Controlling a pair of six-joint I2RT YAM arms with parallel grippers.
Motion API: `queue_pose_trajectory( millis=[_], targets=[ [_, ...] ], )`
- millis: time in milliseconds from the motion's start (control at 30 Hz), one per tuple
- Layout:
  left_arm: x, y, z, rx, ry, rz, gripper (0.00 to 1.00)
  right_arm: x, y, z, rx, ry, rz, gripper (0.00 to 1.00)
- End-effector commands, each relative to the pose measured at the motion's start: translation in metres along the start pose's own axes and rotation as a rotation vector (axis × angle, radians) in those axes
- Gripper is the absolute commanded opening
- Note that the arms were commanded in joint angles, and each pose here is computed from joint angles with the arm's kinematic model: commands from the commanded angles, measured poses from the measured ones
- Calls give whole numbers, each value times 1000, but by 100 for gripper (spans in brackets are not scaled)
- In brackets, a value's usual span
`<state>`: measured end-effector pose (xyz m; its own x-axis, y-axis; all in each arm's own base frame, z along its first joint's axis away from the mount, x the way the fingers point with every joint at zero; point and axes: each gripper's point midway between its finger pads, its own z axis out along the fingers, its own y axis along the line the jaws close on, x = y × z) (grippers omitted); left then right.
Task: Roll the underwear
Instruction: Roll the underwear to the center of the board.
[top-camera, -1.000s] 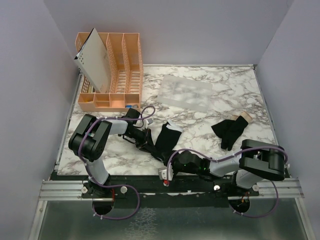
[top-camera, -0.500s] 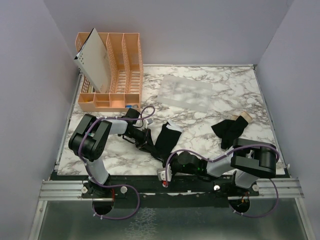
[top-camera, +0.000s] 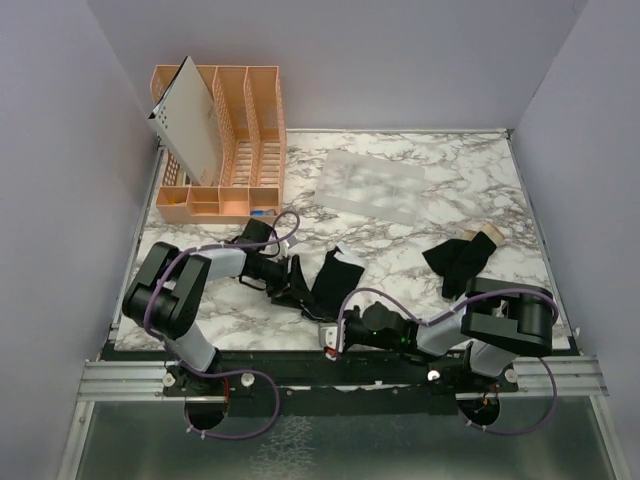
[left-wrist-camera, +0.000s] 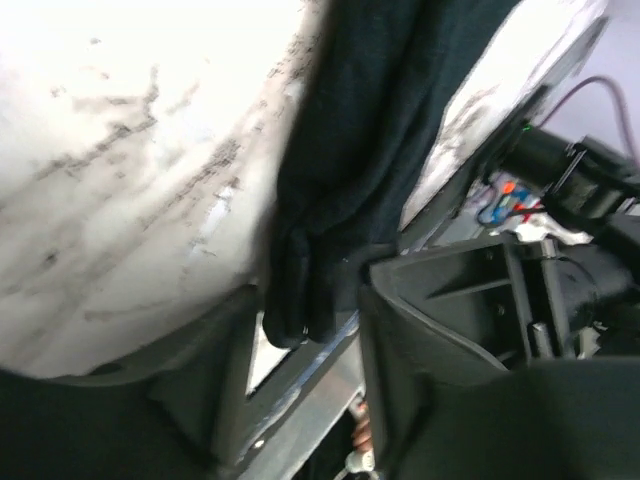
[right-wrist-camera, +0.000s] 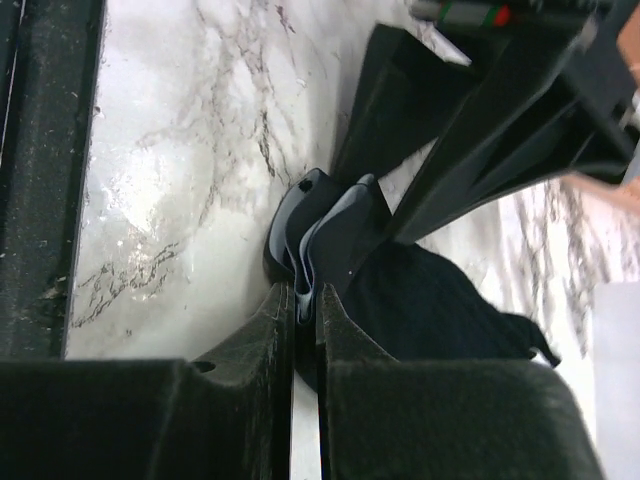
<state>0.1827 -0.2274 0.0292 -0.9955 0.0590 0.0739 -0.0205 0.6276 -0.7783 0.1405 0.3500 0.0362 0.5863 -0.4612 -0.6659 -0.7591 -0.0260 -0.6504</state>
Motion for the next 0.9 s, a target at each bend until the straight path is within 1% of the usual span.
queue_pose_trajectory(
  millis=[0, 67, 200, 333, 467, 567, 767, 867],
  targets=[
    [-12, 14, -7, -89, -142, 7, 60, -10, -13, -10, 132, -69, 256, 1],
    [-12, 14, -11, -101, -184, 8, 72, -11, -18, -13, 157, -95, 353, 1],
    [-12, 11, -19, -102, -264, 18, 78, -13, -20, -21, 196, -153, 529, 0],
    [-14, 8, -27, -94, -353, 22, 81, -5, -23, -31, 257, -171, 686, 1],
    [-16, -3, -31, -43, -411, 16, 81, 3, -19, -38, 287, -181, 827, 0],
    [-16, -13, -31, -16, -441, 46, 81, 13, -19, -43, 333, -170, 940, 1],
    [-15, -23, -29, 19, -480, 67, 82, 40, -28, -60, 506, -157, 1217, 1],
    [-13, -26, -24, 26, -476, 78, 82, 45, -29, -63, 537, -162, 1286, 0]
  ],
)
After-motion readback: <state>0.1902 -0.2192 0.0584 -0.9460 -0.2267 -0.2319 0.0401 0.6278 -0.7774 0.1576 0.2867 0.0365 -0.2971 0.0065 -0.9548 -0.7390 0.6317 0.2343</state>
